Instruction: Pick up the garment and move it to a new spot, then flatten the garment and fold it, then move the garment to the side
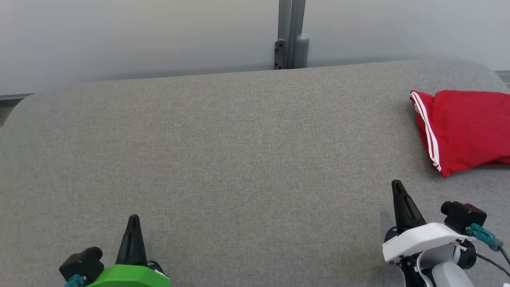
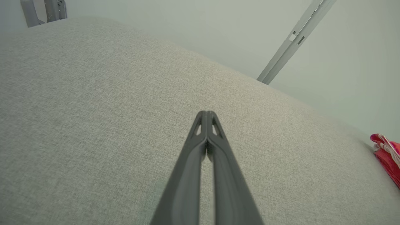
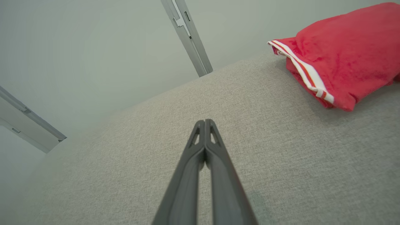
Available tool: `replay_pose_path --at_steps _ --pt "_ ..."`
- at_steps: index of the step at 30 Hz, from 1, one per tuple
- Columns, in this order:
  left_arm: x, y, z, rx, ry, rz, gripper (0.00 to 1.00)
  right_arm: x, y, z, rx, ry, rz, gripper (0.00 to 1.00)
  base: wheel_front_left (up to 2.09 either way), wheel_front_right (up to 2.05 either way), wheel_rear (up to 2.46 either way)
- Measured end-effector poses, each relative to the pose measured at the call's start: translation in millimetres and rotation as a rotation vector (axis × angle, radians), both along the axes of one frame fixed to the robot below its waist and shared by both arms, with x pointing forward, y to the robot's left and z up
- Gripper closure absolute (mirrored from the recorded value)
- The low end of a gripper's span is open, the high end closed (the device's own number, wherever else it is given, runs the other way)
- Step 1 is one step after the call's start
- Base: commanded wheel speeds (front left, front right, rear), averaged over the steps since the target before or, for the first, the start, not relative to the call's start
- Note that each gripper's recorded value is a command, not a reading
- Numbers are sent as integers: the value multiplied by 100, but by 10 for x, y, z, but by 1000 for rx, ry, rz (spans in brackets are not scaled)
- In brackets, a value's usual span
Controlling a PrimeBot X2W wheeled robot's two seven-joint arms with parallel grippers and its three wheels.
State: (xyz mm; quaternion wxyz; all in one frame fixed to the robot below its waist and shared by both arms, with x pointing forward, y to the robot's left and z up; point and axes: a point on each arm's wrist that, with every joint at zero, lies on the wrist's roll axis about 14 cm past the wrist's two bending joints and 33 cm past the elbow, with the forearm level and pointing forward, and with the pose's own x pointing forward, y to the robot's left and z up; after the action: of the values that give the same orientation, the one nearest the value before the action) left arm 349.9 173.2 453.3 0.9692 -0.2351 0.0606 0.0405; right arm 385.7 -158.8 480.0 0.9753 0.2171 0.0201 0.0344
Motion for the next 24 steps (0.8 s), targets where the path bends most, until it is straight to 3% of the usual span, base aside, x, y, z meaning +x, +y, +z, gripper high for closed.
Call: replay_pose_path --at_steps 24 --pt "114 105 43 -341 11 52 100 4 -172 -14 349 58 -75 100 0 0 0"
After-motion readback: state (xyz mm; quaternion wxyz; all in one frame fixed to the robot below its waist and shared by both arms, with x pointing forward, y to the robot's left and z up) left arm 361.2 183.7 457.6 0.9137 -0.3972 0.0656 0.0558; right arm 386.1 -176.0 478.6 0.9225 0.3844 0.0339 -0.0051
